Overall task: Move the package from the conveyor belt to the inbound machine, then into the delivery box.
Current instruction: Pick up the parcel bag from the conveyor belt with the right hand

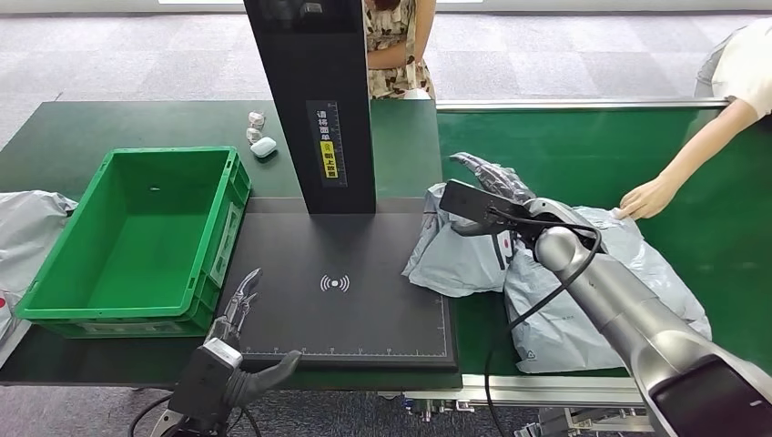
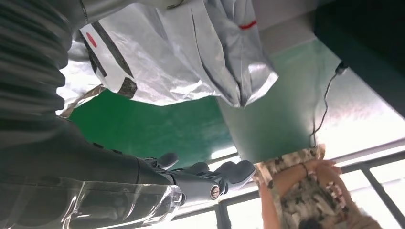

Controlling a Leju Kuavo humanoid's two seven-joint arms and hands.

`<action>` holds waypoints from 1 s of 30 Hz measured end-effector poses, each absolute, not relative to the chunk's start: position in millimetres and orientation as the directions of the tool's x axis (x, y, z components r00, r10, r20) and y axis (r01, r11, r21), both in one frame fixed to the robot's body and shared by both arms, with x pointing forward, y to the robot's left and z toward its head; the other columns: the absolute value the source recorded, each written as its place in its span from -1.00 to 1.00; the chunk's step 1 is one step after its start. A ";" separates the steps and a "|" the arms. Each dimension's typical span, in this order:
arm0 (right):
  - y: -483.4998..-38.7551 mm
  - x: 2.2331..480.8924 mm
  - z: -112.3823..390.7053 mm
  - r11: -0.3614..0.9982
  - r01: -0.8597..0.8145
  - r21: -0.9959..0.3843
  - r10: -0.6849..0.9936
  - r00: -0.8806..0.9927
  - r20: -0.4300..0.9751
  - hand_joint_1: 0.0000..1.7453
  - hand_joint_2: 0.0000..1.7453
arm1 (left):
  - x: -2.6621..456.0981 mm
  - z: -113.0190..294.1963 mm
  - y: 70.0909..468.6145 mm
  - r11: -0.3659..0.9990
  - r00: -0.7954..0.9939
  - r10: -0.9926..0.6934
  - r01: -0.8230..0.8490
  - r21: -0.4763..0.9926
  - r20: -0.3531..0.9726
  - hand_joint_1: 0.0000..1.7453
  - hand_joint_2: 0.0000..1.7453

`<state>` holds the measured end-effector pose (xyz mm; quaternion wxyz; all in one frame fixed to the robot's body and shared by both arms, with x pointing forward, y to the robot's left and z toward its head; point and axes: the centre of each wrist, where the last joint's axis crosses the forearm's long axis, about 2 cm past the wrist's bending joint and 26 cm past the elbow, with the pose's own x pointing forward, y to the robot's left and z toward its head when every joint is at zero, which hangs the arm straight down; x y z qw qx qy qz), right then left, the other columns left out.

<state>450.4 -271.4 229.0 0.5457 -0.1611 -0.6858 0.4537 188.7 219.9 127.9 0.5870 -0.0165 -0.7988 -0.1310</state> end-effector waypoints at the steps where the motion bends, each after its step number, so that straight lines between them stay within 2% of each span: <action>1: -272.8 451.0 227.8 0.549 -0.273 -0.790 0.713 -0.340 0.613 -1.00 1.00 | 190.0 128.5 219.9 0.965 -0.313 -0.127 0.180 0.190 0.941 -1.00 1.00; 15: -284.9 445.3 185.5 0.557 -0.586 -0.589 0.662 -0.115 0.740 -1.00 1.00 | 196.2 128.6 219.5 0.964 -0.320 -0.109 0.195 0.178 0.941 -1.00 1.00; 26: -286.6 434.7 155.6 0.551 -0.623 -0.555 0.691 -0.033 0.722 -1.00 1.00 | 199.9 128.1 218.2 0.962 -0.313 -0.106 0.209 0.178 0.944 -1.00 1.00; 30: -285.4 428.3 143.0 0.531 -0.624 -0.574 0.730 -0.008 0.684 0.95 1.00 | 200.4 127.3 217.6 0.960 -0.305 -0.108 0.215 0.179 0.946 -1.00 1.00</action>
